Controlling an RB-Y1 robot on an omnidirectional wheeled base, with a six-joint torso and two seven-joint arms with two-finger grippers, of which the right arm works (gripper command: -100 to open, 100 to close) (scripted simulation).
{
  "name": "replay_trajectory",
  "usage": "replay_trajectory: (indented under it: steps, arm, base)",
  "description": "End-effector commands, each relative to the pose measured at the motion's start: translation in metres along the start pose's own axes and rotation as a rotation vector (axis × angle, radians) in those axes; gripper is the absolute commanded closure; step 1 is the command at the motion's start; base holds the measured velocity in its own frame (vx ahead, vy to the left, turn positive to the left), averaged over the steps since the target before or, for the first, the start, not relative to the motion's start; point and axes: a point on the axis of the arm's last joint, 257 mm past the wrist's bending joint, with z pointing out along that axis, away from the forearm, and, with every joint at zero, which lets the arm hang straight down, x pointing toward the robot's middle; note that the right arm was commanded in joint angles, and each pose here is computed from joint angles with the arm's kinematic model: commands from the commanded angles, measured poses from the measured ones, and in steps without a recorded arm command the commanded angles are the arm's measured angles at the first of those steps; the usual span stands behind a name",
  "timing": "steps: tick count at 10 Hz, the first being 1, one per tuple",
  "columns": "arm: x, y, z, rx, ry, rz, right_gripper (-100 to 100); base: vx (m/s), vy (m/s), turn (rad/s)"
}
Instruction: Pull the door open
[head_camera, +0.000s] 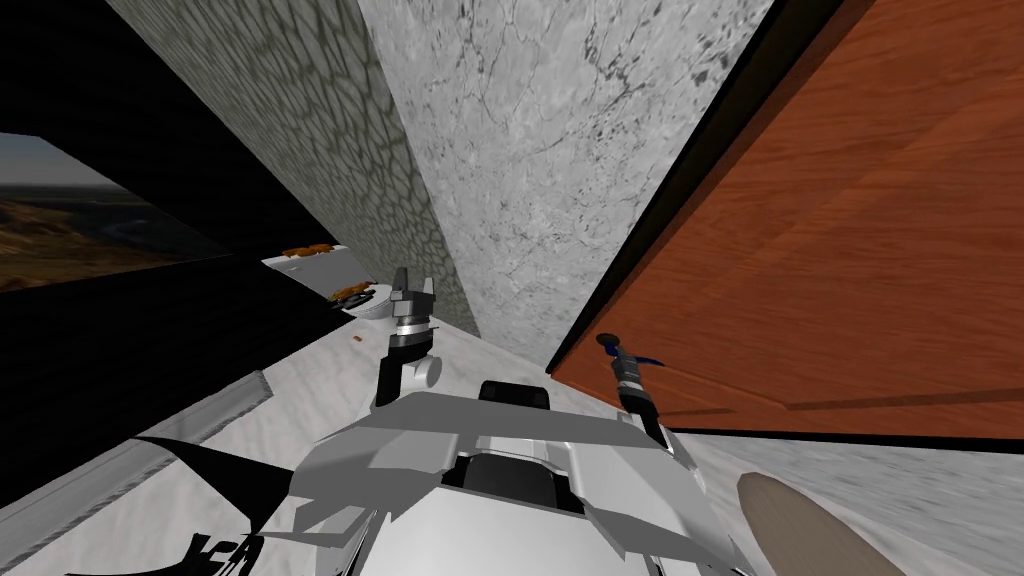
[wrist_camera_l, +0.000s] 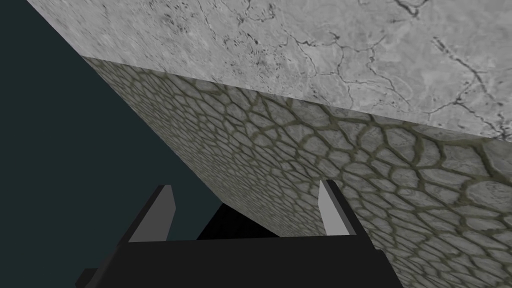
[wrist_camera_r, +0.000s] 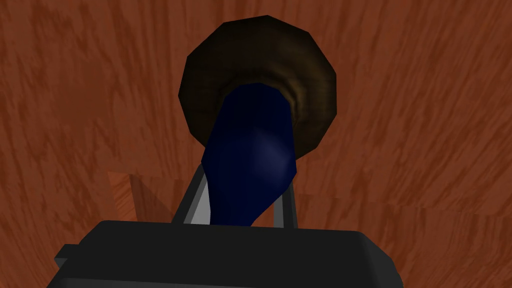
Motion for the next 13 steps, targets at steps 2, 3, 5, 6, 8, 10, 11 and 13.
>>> replay_trajectory:
  steps: [2,3,5,6,8,10,11,13]
  arm:
    - [0.002,-0.002,-0.0076,0.002,0.030,-0.002,100]
    - [0.002,-0.001,-0.0103,0.002,0.043,-0.003,100]
    - [0.001,-0.001,-0.0159,0.001,0.068,-0.004,100]
    - [0.001,-0.001,-0.0185,0.002,0.079,-0.005,100]
    - [0.001,-0.001,-0.0239,0.003,0.103,-0.005,100]
    - [0.002,-0.005,-0.0298,0.009,0.111,-0.001,100]
    - [0.001,-0.004,-0.0332,0.007,0.119,-0.002,100]
    - [-0.003,-0.003,-0.0432,0.002,0.142,-0.003,100]
  base:
    - [-0.171,-0.035,0.119]
    - [-0.217,-0.042,0.135]
    - [-0.216,-0.023,0.125]
    - [-0.204,-0.051,0.115]
    - [-0.229,-0.056,0.142]
    - [-0.115,-0.022,0.077]
    - [-0.249,-0.054,0.197]
    - [-0.232,-0.043,0.175]
